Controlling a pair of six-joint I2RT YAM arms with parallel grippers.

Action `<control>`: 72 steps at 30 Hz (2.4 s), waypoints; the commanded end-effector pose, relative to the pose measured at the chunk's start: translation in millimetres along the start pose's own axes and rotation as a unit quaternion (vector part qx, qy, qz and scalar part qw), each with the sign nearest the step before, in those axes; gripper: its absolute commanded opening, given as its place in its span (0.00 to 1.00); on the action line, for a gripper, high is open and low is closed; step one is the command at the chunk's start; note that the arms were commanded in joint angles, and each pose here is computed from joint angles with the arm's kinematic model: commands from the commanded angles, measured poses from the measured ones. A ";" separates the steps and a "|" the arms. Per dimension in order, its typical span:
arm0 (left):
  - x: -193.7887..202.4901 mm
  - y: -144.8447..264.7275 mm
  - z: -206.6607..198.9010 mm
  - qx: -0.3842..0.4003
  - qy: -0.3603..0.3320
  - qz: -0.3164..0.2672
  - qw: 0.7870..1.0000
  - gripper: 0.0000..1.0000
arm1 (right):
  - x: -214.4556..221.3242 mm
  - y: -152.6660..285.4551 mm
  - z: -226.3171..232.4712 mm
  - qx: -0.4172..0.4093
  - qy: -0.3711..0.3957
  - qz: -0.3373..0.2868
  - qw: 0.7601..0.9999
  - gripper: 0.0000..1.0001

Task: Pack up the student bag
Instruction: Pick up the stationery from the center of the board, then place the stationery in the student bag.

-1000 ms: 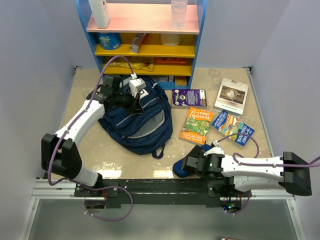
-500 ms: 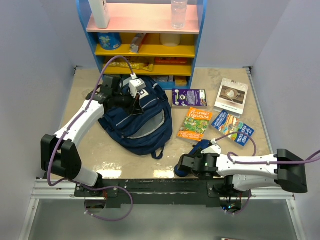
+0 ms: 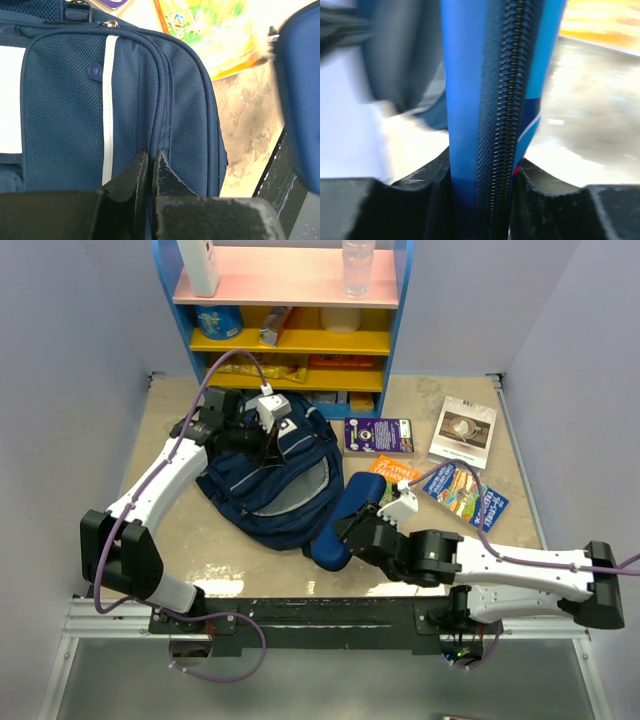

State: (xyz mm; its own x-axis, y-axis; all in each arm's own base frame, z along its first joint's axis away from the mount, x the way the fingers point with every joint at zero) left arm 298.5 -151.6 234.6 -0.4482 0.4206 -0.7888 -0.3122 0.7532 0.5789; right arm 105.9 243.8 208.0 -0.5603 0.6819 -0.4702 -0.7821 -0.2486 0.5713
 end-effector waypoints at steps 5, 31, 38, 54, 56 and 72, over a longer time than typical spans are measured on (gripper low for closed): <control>-43.5 28.6 -15.0 0.010 -0.059 -0.068 0.996 0.00 | -42.4 29.4 71.6 -0.192 -0.029 -0.022 0.981 0.48; -45.9 55.8 -69.6 0.157 -0.143 -0.139 0.967 0.00 | -35.8 -112.0 141.4 -0.188 -0.089 0.006 0.978 0.44; -36.9 52.9 -72.8 0.187 -0.150 -0.130 0.962 0.00 | 7.6 -128.6 181.6 -0.212 -0.051 0.007 0.976 0.42; -24.7 42.0 -56.6 0.141 -0.135 -0.091 0.976 0.00 | 6.6 -102.3 162.0 -0.213 0.098 0.012 0.972 0.97; -23.1 34.9 -49.2 0.122 -0.137 -0.098 0.978 0.00 | -7.2 -86.6 144.8 -0.210 0.109 -0.004 0.972 0.99; -28.9 -14.5 -15.4 -0.018 -0.034 -0.104 0.994 0.00 | -38.8 7.9 87.8 -0.227 0.213 -0.020 0.950 0.98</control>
State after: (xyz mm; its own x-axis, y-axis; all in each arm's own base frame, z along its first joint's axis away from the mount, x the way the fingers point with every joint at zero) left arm 265.6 -181.0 253.6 -0.3277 0.3330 -0.8842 -0.1875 0.8943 0.4063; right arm 147.6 291.9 255.1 -0.5997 0.3208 -0.7331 -0.7382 -0.5753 0.3521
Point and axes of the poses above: each gripper's point midway between its finger pads, its own y axis back along the fingers, its own z axis along the line the jaws close on, x = y × z, the point moved 7 cm from there along y, back along the fingers, and after that the axes turned 5 degrees about -y, right-handed, at the moved point
